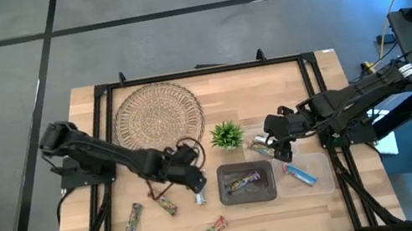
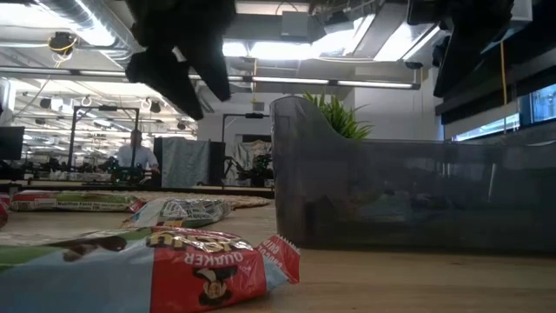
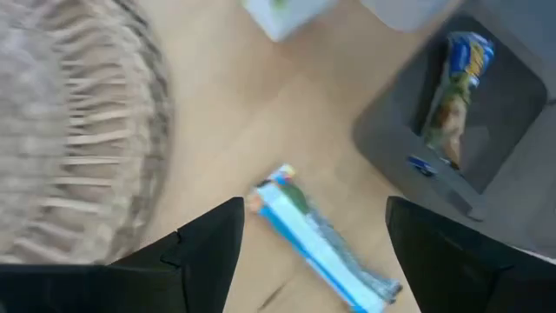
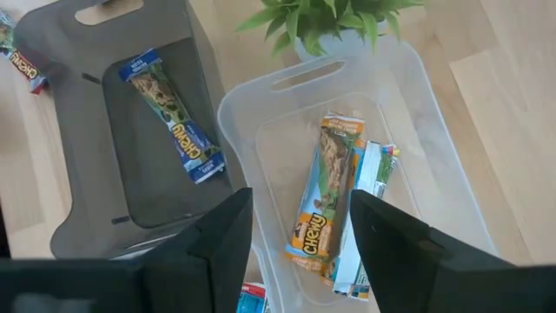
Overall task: Pick and place Granola Bars by type
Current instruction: Put the orange granola bar into the top transparent bin
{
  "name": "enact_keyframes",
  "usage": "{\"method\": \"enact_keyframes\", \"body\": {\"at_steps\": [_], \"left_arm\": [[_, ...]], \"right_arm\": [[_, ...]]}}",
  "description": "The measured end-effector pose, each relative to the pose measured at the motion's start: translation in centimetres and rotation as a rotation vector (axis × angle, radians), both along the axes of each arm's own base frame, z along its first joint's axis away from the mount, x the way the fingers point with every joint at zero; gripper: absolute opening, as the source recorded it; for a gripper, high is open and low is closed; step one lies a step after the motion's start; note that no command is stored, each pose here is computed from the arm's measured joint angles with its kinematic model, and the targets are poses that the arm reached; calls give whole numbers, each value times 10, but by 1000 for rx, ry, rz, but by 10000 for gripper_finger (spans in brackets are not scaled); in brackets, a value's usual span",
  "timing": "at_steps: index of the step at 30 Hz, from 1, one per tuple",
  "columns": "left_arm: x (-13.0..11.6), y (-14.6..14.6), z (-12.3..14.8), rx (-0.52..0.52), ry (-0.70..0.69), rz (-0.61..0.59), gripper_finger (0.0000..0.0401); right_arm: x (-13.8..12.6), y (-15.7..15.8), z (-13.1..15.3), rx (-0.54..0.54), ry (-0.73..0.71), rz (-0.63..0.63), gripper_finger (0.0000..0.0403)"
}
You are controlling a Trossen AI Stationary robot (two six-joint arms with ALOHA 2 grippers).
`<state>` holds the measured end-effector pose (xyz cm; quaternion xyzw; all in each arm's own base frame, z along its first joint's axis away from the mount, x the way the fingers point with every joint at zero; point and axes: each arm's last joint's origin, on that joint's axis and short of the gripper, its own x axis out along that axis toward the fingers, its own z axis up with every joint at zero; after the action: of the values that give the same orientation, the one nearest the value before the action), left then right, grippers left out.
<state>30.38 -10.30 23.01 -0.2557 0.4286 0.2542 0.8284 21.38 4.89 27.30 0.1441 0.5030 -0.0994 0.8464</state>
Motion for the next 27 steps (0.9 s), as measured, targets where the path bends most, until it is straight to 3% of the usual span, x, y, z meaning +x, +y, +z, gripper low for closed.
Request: {"method": "enact_keyframes", "body": {"at_steps": [5, 13, 27], "left_arm": [[13, -13, -11, -10, 31, -20, 273], [17, -26, -38, -64, 81, 96, 271], [22, -44, -74, -125, 124, 191, 273]], "right_arm": [[0, 0, 0, -1, 0, 0, 197], [0, 0, 0, -2, -1, 2, 197], [0, 0, 0, -1, 0, 1, 197]]}}
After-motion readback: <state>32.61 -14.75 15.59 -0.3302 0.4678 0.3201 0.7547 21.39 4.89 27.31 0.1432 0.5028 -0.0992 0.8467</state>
